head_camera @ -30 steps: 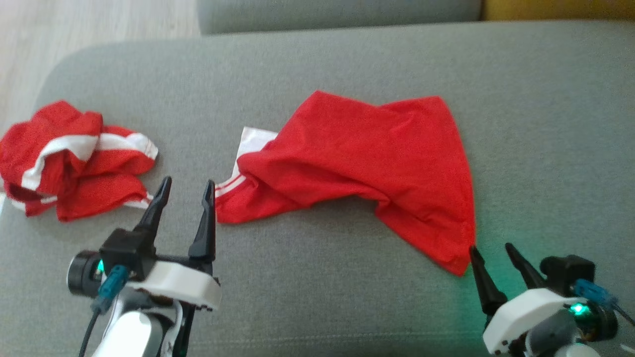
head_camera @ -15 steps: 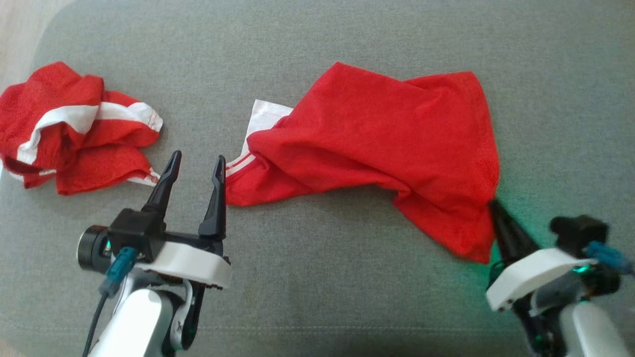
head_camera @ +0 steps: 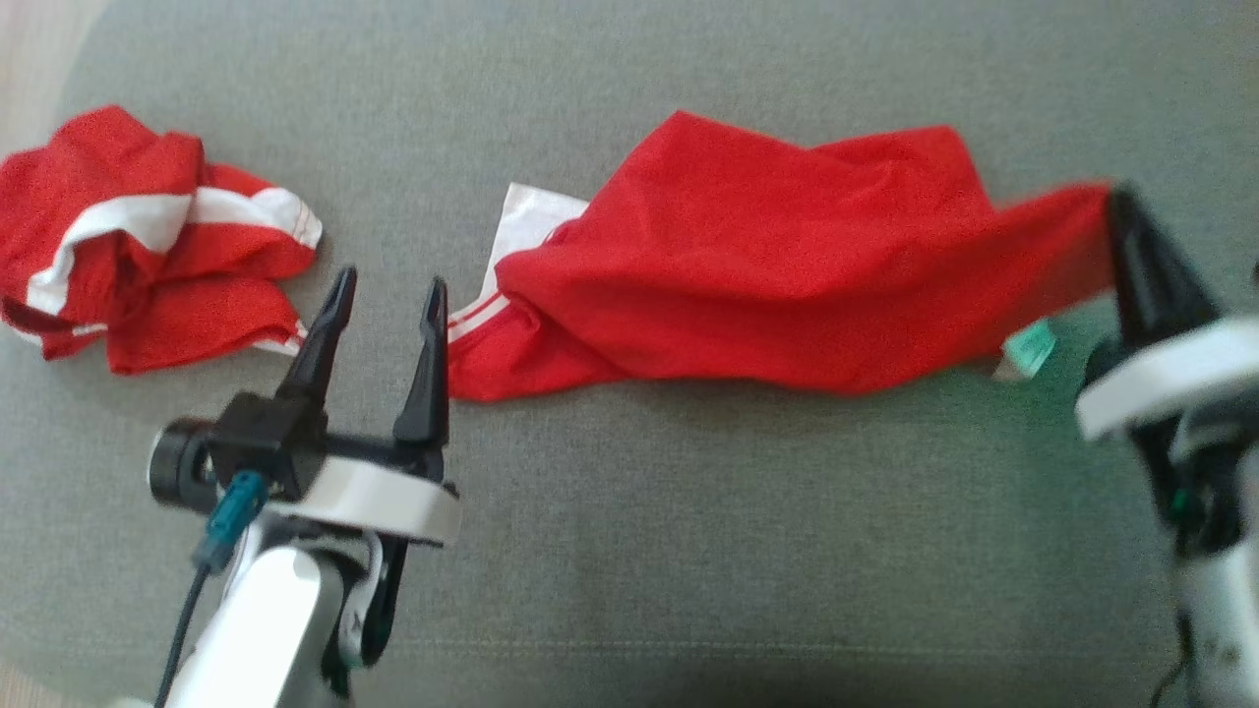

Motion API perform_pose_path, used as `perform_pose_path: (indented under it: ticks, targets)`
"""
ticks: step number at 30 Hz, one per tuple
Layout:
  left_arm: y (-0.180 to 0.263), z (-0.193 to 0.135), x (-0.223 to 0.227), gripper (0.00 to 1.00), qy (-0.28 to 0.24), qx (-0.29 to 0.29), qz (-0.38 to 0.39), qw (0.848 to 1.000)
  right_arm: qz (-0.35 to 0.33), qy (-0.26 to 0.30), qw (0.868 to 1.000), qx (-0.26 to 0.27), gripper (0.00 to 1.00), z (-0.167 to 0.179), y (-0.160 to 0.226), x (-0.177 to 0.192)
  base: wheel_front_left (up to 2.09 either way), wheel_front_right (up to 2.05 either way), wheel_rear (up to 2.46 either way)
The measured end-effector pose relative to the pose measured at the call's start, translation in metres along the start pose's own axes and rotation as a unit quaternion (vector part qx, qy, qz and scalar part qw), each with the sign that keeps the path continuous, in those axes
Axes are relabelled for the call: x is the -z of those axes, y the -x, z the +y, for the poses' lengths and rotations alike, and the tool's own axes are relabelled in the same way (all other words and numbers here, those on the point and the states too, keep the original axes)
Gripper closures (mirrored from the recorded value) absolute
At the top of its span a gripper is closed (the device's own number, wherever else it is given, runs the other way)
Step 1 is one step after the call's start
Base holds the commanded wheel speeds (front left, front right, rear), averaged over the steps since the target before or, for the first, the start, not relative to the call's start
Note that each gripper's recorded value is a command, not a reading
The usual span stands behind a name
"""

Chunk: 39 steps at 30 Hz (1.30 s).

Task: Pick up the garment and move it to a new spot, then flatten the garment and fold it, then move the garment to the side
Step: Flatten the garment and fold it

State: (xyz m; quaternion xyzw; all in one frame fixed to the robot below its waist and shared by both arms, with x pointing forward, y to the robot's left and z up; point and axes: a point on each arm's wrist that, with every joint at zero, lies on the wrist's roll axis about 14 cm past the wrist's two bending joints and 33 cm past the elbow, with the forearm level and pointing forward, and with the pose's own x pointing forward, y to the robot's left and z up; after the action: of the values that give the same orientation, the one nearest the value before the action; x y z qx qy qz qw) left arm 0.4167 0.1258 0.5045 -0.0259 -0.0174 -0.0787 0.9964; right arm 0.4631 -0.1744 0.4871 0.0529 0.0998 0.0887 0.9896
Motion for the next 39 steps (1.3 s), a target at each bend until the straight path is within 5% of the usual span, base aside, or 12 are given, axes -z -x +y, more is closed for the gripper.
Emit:
perform_pose_path:
  ticks: [5, 11, 12, 14, 21, 28, 39]
  targets:
    - [-0.017, 0.004, 0.004, 0.00, -0.002, -0.002, -0.002, 1.000, 0.010, -0.004, 1.000, 0.000, 1.00, -0.012, -0.046, -0.003, 0.00, 0.00, 0.00]
    - [-0.025, 0.005, 0.021, 0.00, 0.003, -0.005, 0.014, 1.000, 0.079, -0.022, 0.997, -0.004, 1.00, -0.012, -0.080, 0.046, 0.00, 0.00, 0.00]
    - [-0.024, 0.006, 0.023, 0.00, 0.001, -0.006, 0.016, 1.000, 0.088, -0.024, 0.996, -0.007, 0.90, -0.010, -0.081, 0.054, 0.00, 0.00, 0.00]
    - [-0.024, 0.007, 0.024, 0.00, 0.000, -0.007, 0.017, 1.000, 0.093, -0.025, 0.995, -0.008, 0.00, -0.008, -0.081, 0.059, 0.00, 0.00, 0.00]
    - [-0.019, 0.004, 0.014, 0.00, -0.004, -0.006, 0.004, 1.000, 0.013, 0.004, 1.000, -0.001, 0.00, -0.012, -0.065, 0.032, 0.00, 0.00, 0.00]
    - [0.000, 0.002, 0.007, 0.00, -0.001, -0.012, 0.002, 1.000, -0.042, 0.023, 0.999, 0.008, 0.00, -0.007, -0.007, 0.018, 0.00, 0.00, 0.00]
    - [0.032, 0.000, 0.002, 0.00, 0.000, -0.016, 0.010, 1.000, -0.043, -0.016, 0.998, 0.043, 0.00, 0.009, 0.084, 0.016, 0.00, 0.00, 0.00]
